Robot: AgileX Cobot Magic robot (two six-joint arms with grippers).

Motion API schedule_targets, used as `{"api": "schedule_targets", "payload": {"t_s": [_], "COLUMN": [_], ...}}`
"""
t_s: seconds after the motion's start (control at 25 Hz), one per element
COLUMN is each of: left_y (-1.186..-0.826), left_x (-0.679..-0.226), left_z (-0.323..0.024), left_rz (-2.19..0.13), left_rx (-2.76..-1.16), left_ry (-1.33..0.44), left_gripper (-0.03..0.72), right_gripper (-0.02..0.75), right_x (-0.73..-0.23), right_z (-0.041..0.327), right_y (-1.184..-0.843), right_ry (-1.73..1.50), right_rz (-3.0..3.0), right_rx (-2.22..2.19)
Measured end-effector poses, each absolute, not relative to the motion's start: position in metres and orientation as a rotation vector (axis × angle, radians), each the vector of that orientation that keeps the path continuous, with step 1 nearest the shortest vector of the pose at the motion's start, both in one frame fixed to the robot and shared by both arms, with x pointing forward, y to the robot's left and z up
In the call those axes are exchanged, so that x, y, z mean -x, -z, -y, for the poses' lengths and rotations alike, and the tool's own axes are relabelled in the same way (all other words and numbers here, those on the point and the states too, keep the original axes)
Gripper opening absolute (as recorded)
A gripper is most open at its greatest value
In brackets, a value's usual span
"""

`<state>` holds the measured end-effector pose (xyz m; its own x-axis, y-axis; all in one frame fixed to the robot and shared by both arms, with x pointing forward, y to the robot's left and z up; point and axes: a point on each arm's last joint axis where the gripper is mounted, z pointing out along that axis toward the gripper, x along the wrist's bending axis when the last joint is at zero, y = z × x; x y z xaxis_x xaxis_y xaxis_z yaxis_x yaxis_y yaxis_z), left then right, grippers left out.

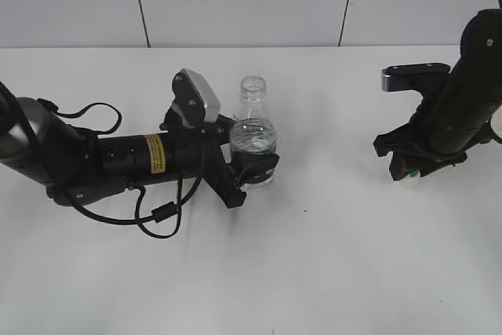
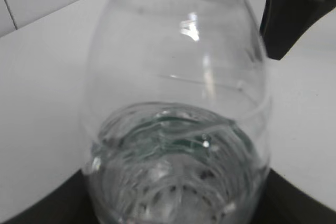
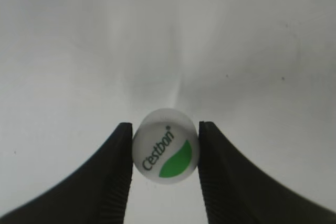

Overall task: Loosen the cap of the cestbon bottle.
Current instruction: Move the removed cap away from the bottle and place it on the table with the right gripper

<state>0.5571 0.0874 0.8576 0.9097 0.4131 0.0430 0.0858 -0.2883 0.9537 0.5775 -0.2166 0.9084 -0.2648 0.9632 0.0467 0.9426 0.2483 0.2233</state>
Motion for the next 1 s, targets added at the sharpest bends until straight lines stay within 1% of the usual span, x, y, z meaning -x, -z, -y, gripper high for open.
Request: {"api": "schedule_targets", "payload": {"t_s": [0.2,0.4,0.52,0.6,0.68,0.72,0.8,0.88,0.92,1.0], "left_y": [-0.858,-0.858,-0.858,-0.858,-0.857,-0.857,-0.857,-0.857,-0.857,-0.858], "left_x": [-0.557,-0.557,-0.557,-0.557,-0.556,-0.556,-0.555,-0.555,-0.554,-0.554], "left_z": [-0.087,-0.087,-0.087,-0.087,-0.087,-0.087,-0.087,-0.086,-0.086,-0.086], "left_rz": [-0.371,-0.370,-0.368,-0.364,-0.357,-0.352,-0.339,-0.329,-0.327,-0.324], "left_rx": [-1.850,-1.850,-1.851,-1.852,-1.854,-1.855,-1.857,-1.860,-1.860,-1.859], "left_ry": [-0.334,-0.334,-0.334,-0.332,-0.329,-0.328,-0.322,-0.319,-0.318,-0.317], "left_gripper": [0.412,0.412,0.412,0.412,0.412,0.412,0.412,0.416,0.432,0.489], "right_gripper": [0.294,0.294,0.300,0.348,0.435,0.498,0.569,0.600,0.602,0.602], "right_x": [-0.582,-0.582,-0.583,-0.583,-0.583,-0.583,-0.583,-0.583,-0.583,-0.583], "right_z": [0.215,0.215,0.215,0.215,0.214,0.214,0.214,0.214,0.214,0.214], "right_y": [-0.901,-0.886,-0.884,-0.884,-0.884,-0.884,-0.884,-0.884,-0.884,-0.884], "right_ry": [-0.346,-0.311,-0.312,-0.313,-0.321,-0.323,-0.326,-0.329,-0.329,-0.330], "right_rz": [-2.378,-2.394,-2.394,-2.402,-2.405,-2.405,-2.404,-2.402,-2.401,-2.401], "right_rx": [-1.847,-1.866,-1.865,-1.853,-1.854,-1.856,-1.860,-1.865,-1.867,-1.868]}}
